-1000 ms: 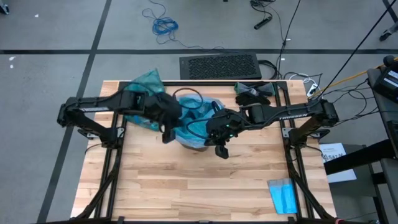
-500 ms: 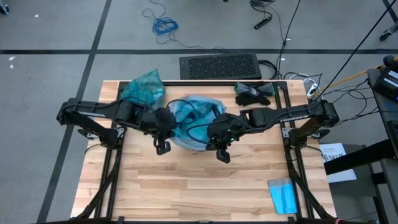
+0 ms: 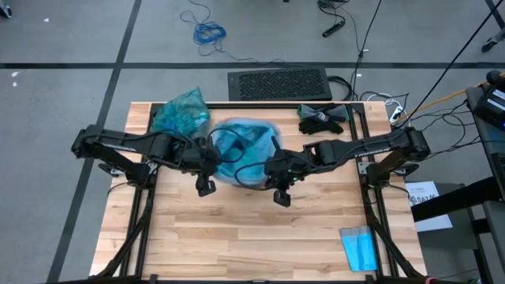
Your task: Place trash/remove bag and relplace
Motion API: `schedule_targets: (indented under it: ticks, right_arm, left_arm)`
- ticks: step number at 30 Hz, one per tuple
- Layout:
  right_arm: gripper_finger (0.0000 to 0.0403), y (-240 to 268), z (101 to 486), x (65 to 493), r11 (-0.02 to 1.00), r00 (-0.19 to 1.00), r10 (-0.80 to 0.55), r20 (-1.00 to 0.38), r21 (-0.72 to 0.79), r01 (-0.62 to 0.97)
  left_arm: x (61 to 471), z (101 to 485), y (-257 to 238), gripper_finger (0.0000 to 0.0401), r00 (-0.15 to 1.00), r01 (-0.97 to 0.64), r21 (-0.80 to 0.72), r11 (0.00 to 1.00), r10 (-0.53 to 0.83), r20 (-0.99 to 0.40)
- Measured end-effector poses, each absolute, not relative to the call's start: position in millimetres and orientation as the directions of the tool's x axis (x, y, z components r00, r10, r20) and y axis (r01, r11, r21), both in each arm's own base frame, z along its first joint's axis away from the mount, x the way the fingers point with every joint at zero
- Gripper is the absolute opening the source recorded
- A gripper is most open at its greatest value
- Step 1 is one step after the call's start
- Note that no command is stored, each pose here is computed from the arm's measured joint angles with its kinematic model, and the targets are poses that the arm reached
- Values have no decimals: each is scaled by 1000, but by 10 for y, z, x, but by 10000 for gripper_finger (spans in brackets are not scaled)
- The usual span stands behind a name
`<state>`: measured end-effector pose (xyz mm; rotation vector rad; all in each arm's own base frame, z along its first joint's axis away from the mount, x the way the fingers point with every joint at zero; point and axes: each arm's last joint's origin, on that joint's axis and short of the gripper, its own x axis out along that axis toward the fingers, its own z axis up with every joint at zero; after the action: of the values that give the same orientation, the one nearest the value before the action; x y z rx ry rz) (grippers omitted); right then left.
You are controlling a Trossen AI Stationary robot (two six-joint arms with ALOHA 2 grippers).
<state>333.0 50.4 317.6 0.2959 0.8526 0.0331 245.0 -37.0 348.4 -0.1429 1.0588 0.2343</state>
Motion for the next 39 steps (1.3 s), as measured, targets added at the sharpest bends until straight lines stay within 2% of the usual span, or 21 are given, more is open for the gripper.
schedule_targets:
  ticks: [8, 12, 17, 32, 39]
  right_arm:
    - [0, 514, 3148, 3336, 949, 684, 144, -715, 296, 111]
    - [0, 545, 3348, 3258, 952, 749, 92, -656, 278, 126]
    - [0, 571, 3409, 3221, 961, 768, 20, -640, 224, 162]
    - [0, 524, 3156, 3445, 970, 730, -15, -684, 166, 175]
    - [0, 501, 3144, 3456, 970, 727, -19, -687, 163, 180]
  left_arm:
    - [2521, 3420, -373, 0, 513, -289, -8, 957, 148, -846]
    - [2512, 3437, -395, 0, 526, -287, -16, 958, 143, -839]
    - [2510, 3442, -455, 0, 538, -265, -20, 964, 130, -833]
    - [2517, 3454, -545, 0, 556, -224, -45, 974, 90, -826]
    - [2312, 3867, -496, 0, 681, -206, -110, 972, 61, -729]
